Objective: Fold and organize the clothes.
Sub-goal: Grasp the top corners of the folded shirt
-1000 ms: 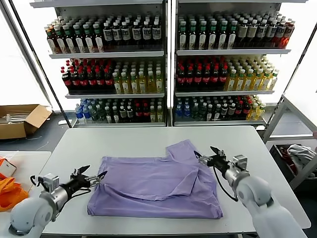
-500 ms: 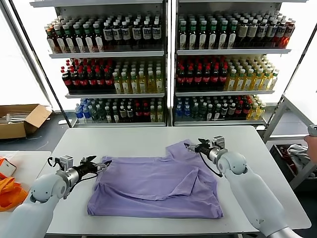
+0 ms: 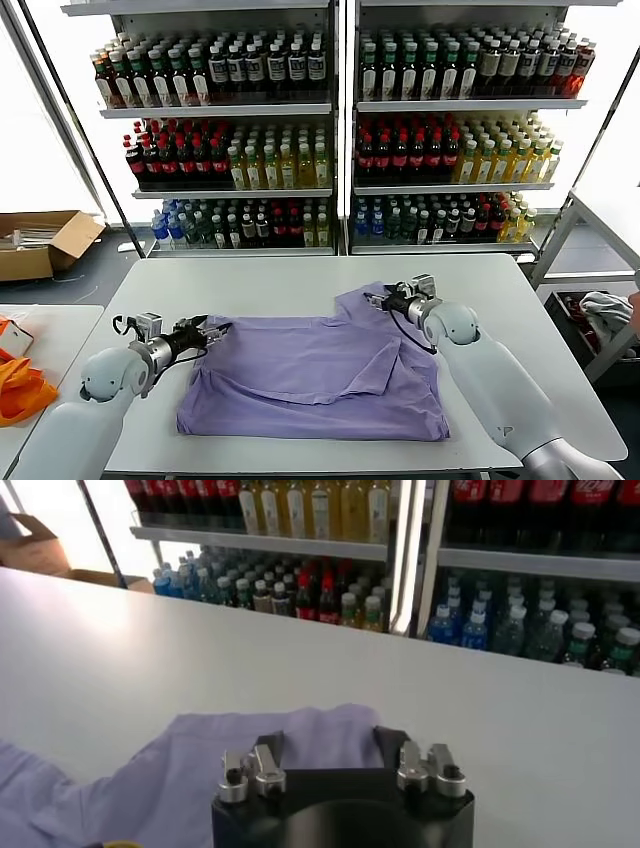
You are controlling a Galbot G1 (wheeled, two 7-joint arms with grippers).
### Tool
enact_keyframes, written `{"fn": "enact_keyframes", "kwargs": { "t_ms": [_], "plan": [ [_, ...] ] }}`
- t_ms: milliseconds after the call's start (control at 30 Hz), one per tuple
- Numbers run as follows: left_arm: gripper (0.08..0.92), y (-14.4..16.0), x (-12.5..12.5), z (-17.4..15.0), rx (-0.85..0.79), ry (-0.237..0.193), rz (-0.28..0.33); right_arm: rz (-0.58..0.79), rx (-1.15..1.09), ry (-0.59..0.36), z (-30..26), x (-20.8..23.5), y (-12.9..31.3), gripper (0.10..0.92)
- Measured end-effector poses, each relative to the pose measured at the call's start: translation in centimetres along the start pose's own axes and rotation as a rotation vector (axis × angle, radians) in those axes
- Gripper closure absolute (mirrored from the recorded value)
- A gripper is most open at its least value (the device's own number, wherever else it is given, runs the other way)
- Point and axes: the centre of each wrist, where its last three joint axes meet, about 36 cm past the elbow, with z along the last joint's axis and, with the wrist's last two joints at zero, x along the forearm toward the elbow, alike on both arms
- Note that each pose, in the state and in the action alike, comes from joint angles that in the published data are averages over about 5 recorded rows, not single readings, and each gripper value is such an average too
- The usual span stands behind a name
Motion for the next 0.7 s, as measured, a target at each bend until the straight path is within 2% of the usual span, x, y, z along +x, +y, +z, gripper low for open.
{"fn": "enact_keyframes", "kwargs": {
  "t_ms": [233, 433, 567, 700],
  "plan": [
    [0.605, -0.1, 0.2, 0.1, -0.012, 0.006, 0.012, -0.002, -0.012, -0.007, 0.0, 0.2, 0.2, 0.731],
    [0.778, -0.7, 0.1, 0.0, -0.022, -0.011, 0.015, -0.001, -0.028, -0.038, -0.2, 1.0, 0.5, 0.890],
    [0.885, -1.3, 0.3, 0.0, -0.028, -0.033, 0.005, 0.000, -0.043, -0.073, -0.4, 2.0, 0.9, 0.915],
    [0.916, -1.8, 1.1, -0.4, -0.039, -0.068, -0.010, -0.003, -0.058, -0.113, -0.7, 3.6, 1.6, 0.915]
  ]
}}
